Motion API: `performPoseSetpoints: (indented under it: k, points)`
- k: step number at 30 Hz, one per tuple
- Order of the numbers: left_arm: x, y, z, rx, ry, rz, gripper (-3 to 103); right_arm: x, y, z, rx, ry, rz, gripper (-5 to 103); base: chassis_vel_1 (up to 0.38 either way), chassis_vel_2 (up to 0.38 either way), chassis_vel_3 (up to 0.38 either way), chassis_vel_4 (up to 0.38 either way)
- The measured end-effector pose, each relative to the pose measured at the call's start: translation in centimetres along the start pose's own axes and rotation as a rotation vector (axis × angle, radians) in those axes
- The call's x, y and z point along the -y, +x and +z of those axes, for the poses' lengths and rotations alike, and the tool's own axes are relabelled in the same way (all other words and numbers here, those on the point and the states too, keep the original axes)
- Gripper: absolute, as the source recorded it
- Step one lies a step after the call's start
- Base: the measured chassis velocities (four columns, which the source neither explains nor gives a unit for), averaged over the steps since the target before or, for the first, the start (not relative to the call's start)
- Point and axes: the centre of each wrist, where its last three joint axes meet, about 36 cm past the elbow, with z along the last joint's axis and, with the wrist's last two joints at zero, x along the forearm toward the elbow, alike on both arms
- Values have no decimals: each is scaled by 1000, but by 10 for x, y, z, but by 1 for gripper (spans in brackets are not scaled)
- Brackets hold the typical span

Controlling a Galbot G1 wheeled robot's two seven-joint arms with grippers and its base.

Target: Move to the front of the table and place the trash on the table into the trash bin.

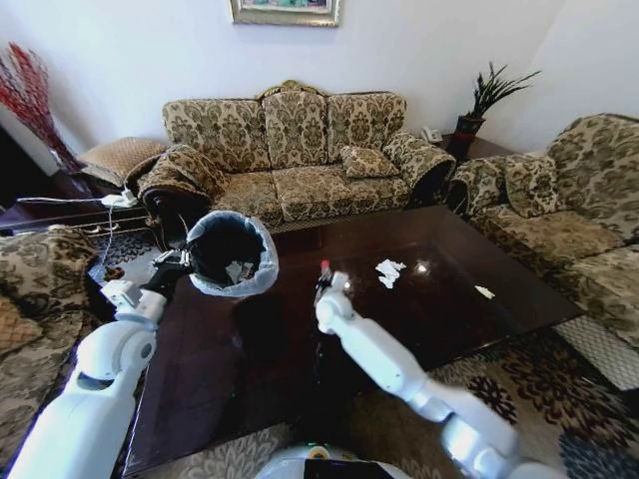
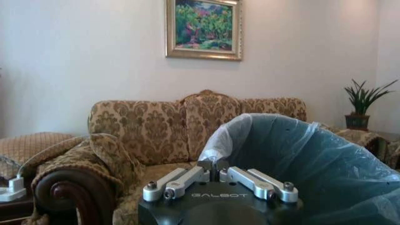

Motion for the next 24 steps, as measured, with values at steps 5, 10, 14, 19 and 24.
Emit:
performPoseSetpoints:
  k: [5,10,14,19,24]
  points:
    - [4,4,1,-2,-3,15,2,-21,31,-88,144,-28,-130,5,0,0,0,0]
    - [6,8,1,-9,-7,25,2,-62,74,-155,227,-64,-334,5,0,0,0,0]
    - [11,11,2,-14,-3,38,2,-97,107,-188,239,-83,-500,5,0,0,0,0]
    - [16,11,3,-34,1,62,2,-145,155,-206,215,-58,-721,5,0,0,0,0]
    - [19,10,4,-48,10,72,2,-171,177,-174,109,-14,-780,4,0,0,0,0]
